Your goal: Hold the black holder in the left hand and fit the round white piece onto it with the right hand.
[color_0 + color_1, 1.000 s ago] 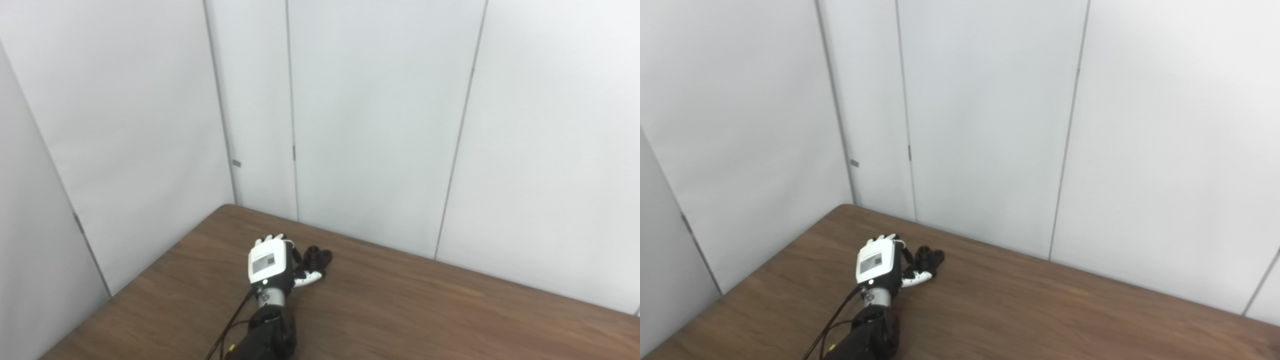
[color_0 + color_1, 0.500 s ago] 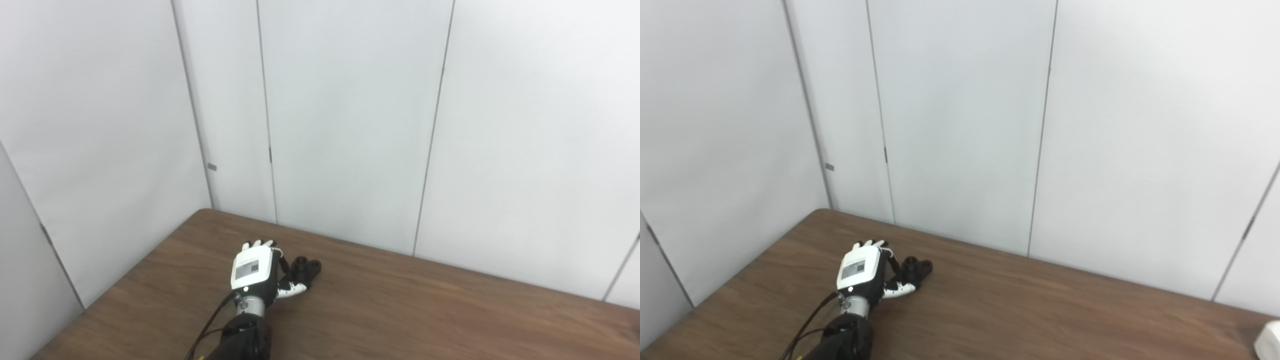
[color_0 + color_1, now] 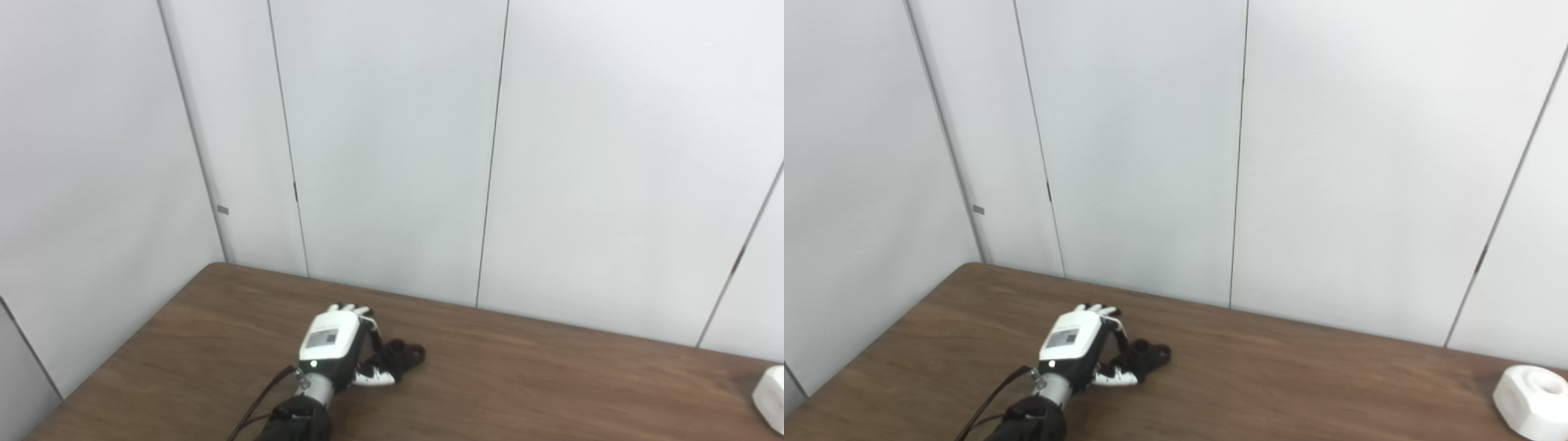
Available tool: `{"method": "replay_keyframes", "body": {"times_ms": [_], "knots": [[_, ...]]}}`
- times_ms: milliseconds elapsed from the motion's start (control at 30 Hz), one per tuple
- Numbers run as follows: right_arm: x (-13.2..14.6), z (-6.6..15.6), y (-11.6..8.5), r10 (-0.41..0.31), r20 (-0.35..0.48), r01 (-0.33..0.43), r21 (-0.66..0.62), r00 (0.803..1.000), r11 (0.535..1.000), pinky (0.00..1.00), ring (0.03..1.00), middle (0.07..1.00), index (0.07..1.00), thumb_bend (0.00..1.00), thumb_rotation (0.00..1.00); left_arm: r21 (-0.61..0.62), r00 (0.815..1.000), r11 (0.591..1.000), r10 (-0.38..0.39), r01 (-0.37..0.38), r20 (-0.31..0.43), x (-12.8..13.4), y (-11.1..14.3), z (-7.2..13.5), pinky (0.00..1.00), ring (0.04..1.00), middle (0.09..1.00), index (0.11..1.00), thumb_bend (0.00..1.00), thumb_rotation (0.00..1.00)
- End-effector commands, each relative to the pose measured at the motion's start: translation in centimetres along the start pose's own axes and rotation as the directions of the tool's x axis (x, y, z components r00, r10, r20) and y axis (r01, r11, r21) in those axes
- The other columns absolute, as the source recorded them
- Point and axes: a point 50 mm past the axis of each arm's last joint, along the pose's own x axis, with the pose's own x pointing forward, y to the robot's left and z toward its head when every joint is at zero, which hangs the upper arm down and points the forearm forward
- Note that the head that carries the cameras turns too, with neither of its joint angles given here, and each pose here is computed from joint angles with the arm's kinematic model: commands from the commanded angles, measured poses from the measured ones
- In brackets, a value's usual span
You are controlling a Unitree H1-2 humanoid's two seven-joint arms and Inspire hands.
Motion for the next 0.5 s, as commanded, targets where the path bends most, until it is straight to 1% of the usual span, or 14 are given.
{"method": "replay_keyframes", "body": {"times_ms": [0,67,167,267,333,467], "knots": [[-0.4,-0.5,1.1,0.034,-0.03,-0.035,-0.007,0.999,0.999,0.63,0.802,0.857,0.854,0.96,0.69,0.011,0.996,1.0,0.02,-0.02,0.085,0.5,1.2,1.4,0.98,0.935,0.873,0.483,0.52,0.05],[-0.4,-0.3,1.2,0.035,-0.014,-0.035,-0.029,0.999,0.999,0.59,0.783,0.846,0.853,0.94,0.68,0.0,0.993,1.0,0.007,-0.007,0.121,0.3,1.1,2.0,1.0,0.946,0.882,0.483,0.52,0.05],[-0.5,0.0,1.5,0.028,-0.012,-0.028,-0.058,1.0,0.998,0.58,0.767,0.835,0.845,0.93,0.67,-0.017,0.982,1.0,-0.01,0.014,0.187,-0.1,0.9,3.1,1.0,0.952,0.881,0.484,0.52,0.05],[-0.4,0.2,1.8,0.02,-0.007,-0.021,-0.048,1.0,0.999,0.59,0.761,0.826,0.835,0.95,0.67,-0.034,0.964,0.999,-0.021,0.032,0.266,-0.5,0.4,4.1,1.0,0.944,0.878,0.483,0.52,0.05],[-0.3,0.2,1.9,0.02,0.008,-0.019,-0.048,1.0,0.999,0.58,0.754,0.819,0.829,0.95,0.67,-0.044,0.95,0.998,-0.032,0.048,0.31,-0.8,0.1,4.8,1.0,0.939,0.876,0.482,0.52,0.05],[-0.2,0.5,2.3,0.02,0.017,-0.02,-0.046,1.0,0.999,0.58,0.742,0.808,0.822,0.95,0.66,-0.048,0.93,0.996,-0.056,0.079,0.363,-1.3,-0.5,6.0,0.99,0.929,0.875,0.482,0.52,0.05]]}}
